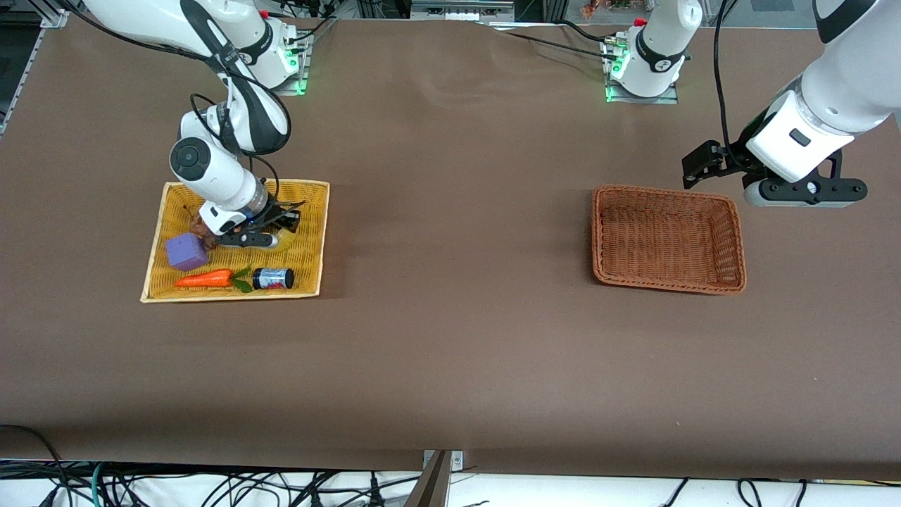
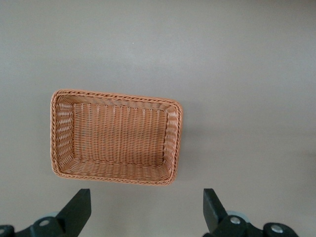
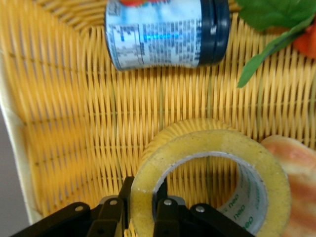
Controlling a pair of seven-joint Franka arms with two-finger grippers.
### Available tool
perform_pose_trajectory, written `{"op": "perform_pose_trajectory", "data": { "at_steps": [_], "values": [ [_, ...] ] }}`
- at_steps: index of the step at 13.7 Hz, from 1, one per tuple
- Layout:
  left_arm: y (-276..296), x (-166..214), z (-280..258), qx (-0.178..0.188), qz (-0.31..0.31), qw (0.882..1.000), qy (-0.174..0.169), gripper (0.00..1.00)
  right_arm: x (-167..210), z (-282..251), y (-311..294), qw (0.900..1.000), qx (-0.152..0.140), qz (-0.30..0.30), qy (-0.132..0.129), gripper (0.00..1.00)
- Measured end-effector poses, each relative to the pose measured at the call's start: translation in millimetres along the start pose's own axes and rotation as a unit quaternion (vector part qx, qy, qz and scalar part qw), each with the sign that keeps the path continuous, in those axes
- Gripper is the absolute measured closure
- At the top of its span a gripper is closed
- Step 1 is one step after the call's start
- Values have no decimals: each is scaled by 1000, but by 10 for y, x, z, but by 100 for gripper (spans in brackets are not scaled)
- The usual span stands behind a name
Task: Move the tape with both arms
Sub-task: 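Close the right gripper on the tape roll and lift it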
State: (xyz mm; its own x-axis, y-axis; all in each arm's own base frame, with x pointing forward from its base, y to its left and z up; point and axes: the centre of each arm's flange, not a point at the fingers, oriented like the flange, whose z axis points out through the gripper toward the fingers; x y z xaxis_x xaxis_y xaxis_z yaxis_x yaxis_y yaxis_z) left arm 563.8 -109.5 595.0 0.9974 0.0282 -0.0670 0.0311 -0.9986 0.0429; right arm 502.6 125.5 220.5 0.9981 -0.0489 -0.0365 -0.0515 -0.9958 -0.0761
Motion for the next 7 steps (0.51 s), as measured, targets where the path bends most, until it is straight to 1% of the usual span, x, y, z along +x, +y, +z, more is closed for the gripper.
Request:
{"op": "perform_pose_trajectory", "data": {
  "at_steps": [2, 4, 5, 7],
  "values": [
    [-2, 1, 0, 0, 0, 1000, 0, 0, 143, -306, -57, 1000, -8, -6, -12, 78],
    [-5, 1, 0, 0, -1, 1000, 0, 0, 315, -805, -287, 999, -14, -19, -25, 78],
    [-8, 2, 0, 0, -1, 1000, 0, 0, 379, -1085, -492, 999, -13, -20, -25, 78],
    [-11, 2, -1, 0, -1, 1000, 0, 0, 387, -1522, -1042, 1000, -3, 1, -13, 78]
  ]
}}
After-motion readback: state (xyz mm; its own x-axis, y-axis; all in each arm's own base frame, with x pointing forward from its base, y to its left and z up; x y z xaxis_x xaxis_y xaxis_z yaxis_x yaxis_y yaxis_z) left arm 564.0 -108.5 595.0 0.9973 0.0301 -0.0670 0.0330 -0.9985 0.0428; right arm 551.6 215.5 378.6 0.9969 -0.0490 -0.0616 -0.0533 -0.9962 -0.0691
